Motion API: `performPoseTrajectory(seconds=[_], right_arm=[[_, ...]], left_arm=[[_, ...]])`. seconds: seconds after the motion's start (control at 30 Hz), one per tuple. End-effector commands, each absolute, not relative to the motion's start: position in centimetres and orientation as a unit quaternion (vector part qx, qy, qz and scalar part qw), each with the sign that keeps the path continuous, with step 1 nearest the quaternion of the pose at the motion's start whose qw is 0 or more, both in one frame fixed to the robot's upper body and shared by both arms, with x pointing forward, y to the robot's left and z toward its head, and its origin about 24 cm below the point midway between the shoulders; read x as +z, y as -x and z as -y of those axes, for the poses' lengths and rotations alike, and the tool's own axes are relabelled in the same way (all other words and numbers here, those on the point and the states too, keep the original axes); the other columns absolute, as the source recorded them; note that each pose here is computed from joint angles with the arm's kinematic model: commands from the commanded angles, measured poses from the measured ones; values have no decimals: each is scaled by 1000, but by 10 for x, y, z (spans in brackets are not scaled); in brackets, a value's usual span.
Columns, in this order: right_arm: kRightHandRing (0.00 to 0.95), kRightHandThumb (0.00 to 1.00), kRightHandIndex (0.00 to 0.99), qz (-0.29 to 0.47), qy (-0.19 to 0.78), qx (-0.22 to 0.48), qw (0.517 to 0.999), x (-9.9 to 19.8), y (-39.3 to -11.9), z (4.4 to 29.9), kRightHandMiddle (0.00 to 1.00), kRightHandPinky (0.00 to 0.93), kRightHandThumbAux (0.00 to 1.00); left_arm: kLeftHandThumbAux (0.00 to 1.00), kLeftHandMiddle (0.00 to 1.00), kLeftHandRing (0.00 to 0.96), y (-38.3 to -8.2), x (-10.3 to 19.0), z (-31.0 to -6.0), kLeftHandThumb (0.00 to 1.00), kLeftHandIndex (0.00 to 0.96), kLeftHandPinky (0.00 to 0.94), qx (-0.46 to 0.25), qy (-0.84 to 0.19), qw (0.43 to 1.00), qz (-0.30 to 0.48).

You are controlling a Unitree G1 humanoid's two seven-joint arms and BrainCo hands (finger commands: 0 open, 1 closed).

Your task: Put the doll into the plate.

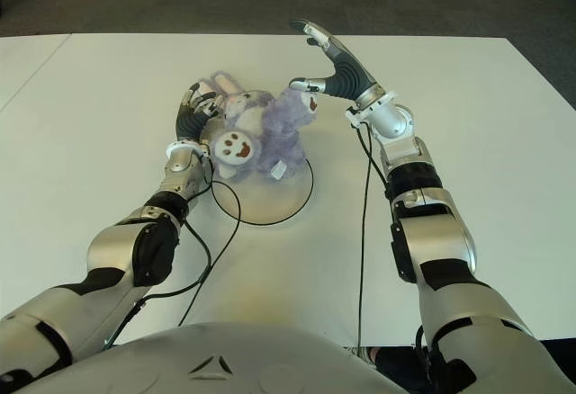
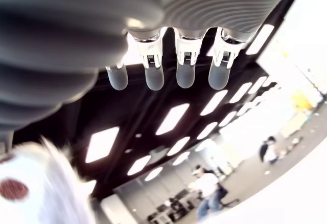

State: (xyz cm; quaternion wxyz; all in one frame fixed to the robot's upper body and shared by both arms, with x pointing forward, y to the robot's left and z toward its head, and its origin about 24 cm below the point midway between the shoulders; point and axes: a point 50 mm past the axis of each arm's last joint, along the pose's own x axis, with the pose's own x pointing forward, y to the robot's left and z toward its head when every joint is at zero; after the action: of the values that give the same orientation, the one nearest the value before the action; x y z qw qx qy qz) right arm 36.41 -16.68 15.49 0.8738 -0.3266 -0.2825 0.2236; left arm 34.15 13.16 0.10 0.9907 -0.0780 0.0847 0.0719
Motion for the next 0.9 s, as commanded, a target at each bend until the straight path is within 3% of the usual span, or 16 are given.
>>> performPoseTrajectory(seconds=[0.03,0.6,0.9], right_arm=[[0,75,0,229,340,219,886,157,-378,178,0,84,428],[0,100,0,134,348,219,902,157,-389,203,0,39,455],[0,131,0,120,343,222,905,162,-390,210,0,81,458]], left_arm=[[692,269,290,-290,-67,-122,0,99,283,74,91,960,-254],[719,295,314,-290,-65,-119,0,128,319,73,92,964,-240],[726,296,319,-289,-66,-121,0,113,313,76,90,962,-245]])
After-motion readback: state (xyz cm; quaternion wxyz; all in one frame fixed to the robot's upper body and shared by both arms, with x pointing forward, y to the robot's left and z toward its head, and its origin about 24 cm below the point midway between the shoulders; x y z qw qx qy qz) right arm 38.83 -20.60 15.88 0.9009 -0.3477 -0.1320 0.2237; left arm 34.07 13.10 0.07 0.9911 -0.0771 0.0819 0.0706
